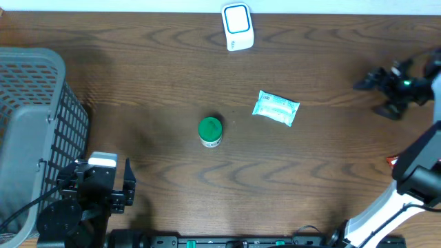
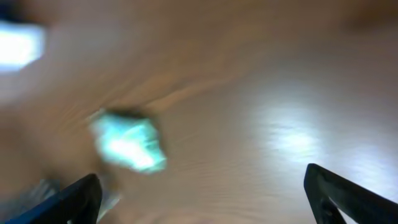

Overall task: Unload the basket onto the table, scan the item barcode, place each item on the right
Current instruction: 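Move the right gripper left to the light-blue wipes pack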

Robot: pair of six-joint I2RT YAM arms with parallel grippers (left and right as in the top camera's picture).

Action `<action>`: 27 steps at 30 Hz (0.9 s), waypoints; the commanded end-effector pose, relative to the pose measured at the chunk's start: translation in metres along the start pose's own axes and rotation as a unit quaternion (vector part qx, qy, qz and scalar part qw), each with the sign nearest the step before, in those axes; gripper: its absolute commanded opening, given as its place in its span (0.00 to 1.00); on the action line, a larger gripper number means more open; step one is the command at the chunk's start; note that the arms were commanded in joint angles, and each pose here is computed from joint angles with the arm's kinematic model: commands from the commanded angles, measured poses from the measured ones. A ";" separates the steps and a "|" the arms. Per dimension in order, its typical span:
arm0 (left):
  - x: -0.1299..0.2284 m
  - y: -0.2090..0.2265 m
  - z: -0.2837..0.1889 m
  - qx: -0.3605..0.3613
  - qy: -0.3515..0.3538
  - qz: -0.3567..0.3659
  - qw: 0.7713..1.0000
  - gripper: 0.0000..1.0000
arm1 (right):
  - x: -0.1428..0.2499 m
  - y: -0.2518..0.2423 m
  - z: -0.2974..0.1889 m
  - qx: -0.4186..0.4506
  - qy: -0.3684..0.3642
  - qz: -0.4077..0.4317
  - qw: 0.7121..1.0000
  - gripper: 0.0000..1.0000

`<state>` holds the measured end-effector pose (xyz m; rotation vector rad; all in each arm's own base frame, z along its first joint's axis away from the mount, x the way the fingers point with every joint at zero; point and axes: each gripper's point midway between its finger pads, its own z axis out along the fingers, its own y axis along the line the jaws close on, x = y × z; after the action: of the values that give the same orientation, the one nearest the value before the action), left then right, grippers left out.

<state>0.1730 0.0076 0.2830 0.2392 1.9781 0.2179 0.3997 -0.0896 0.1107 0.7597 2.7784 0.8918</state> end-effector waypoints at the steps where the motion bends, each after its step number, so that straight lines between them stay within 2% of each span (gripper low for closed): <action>1: -0.002 0.000 -0.002 0.000 -0.005 0.001 1.000 0.86 | 0.028 0.075 0.019 -0.152 0.039 -0.105 0.982 0.99; 5: -0.002 0.000 -0.002 0.000 -0.005 0.001 1.000 0.86 | 0.047 0.096 0.059 -0.140 0.062 -0.185 0.971 0.99; 9: -0.002 0.000 -0.002 0.000 -0.005 0.001 1.000 0.86 | 0.050 0.094 0.093 -0.051 0.059 -0.238 0.968 0.99; 14: -0.002 0.000 -0.002 0.000 -0.005 0.001 1.000 0.86 | 0.050 0.093 0.117 0.009 0.046 -0.243 0.969 0.99; 18: -0.002 0.000 -0.002 0.000 -0.005 0.001 1.000 0.86 | 0.051 0.070 0.128 0.059 0.042 -0.212 0.975 0.99; 24: -0.002 0.000 -0.002 0.000 -0.005 0.001 1.000 0.86 | 0.067 0.040 0.156 0.065 0.050 -0.182 0.980 0.99; 27: -0.002 0.000 -0.002 0.000 -0.005 0.001 1.000 0.86 | 0.077 0.033 0.174 0.038 0.057 -0.180 0.981 0.99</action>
<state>0.1730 0.0076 0.2830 0.2392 1.9781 0.2179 0.4149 0.0555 0.0198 0.1269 2.8599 0.7356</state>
